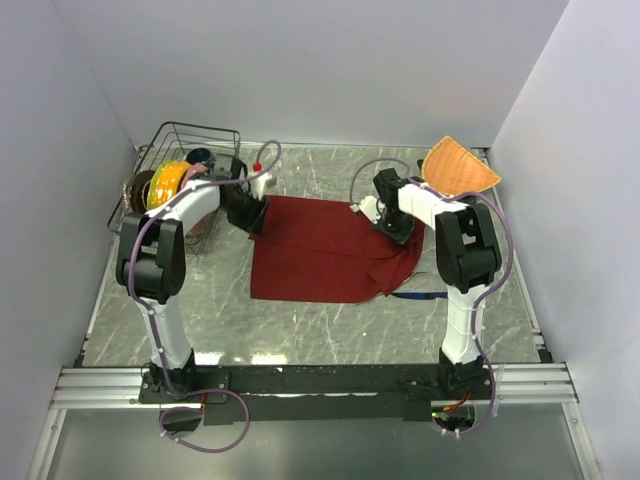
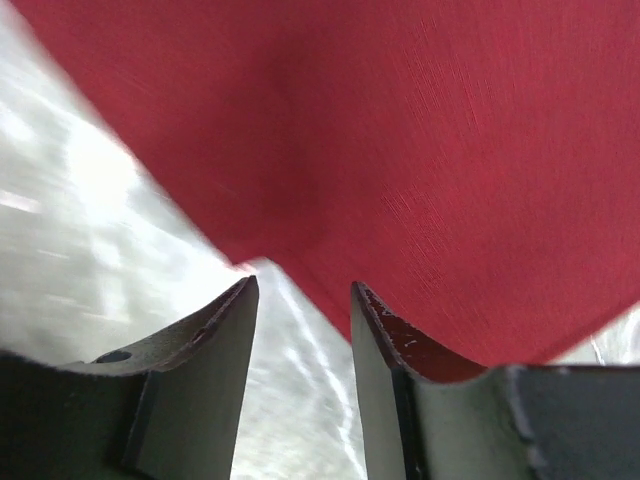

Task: Fold the napkin into a case and place the utensils inside
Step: Rotate the rectangle-folded napkin at the center of the board.

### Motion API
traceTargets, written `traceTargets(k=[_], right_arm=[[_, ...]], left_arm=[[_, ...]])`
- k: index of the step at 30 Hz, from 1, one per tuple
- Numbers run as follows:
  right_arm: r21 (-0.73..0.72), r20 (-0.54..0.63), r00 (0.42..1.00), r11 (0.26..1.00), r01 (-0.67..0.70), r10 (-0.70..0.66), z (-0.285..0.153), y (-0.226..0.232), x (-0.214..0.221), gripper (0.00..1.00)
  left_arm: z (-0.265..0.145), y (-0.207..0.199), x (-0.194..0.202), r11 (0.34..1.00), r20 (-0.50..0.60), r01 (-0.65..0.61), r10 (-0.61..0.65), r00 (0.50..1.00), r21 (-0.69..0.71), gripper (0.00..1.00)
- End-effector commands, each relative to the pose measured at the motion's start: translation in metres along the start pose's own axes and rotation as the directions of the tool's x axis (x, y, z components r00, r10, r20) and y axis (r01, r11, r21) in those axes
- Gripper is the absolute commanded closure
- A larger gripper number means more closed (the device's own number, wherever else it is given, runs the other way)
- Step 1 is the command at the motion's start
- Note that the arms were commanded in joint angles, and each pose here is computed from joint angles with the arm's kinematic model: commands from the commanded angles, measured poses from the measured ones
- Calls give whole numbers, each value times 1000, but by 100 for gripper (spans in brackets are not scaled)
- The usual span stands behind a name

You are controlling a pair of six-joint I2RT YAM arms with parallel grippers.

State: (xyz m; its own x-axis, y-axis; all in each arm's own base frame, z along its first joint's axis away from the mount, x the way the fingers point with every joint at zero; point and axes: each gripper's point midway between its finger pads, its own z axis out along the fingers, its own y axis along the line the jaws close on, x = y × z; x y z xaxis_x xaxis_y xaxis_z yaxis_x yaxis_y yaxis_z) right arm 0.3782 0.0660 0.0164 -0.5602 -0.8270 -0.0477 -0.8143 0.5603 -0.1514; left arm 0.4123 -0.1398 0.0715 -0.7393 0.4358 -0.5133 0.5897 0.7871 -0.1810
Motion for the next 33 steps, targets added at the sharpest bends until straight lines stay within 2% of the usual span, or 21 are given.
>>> traceTargets(k=[1,7,12,17,21,23,29,33], right_arm=[[-56,32,999,998,38,-37,9,23,-21,100],[-214,27,997,974,79,-75,2,91,-14,100],[-292,7,1000,956,20,-19,-1,115,-10,100],[-318,-12,1000,948,-26,23,4,117,-34,100],[-332,17,1000,943,6,0,0,125,-65,100],[-349,7,1000,937,12,-10,-6,134,-63,100],[-378,-105,990,925,43,-89,-13,162,14,100],[-356,-169,975,931,75,-143,-13,167,47,100]], left_arm=[[-10,-19,22,1000,-19,-12,13,1000,22,53],[-16,-37,51,997,-61,24,-20,998,73,57],[-17,-46,74,995,-94,51,-42,995,90,61],[-30,-37,68,993,-43,93,-90,995,77,62],[-48,-24,53,986,39,136,-140,989,96,61],[-60,-13,47,985,81,150,-157,984,87,60],[-79,-3,37,993,132,111,-115,985,39,58],[-80,-7,39,992,139,116,-122,983,52,57]])
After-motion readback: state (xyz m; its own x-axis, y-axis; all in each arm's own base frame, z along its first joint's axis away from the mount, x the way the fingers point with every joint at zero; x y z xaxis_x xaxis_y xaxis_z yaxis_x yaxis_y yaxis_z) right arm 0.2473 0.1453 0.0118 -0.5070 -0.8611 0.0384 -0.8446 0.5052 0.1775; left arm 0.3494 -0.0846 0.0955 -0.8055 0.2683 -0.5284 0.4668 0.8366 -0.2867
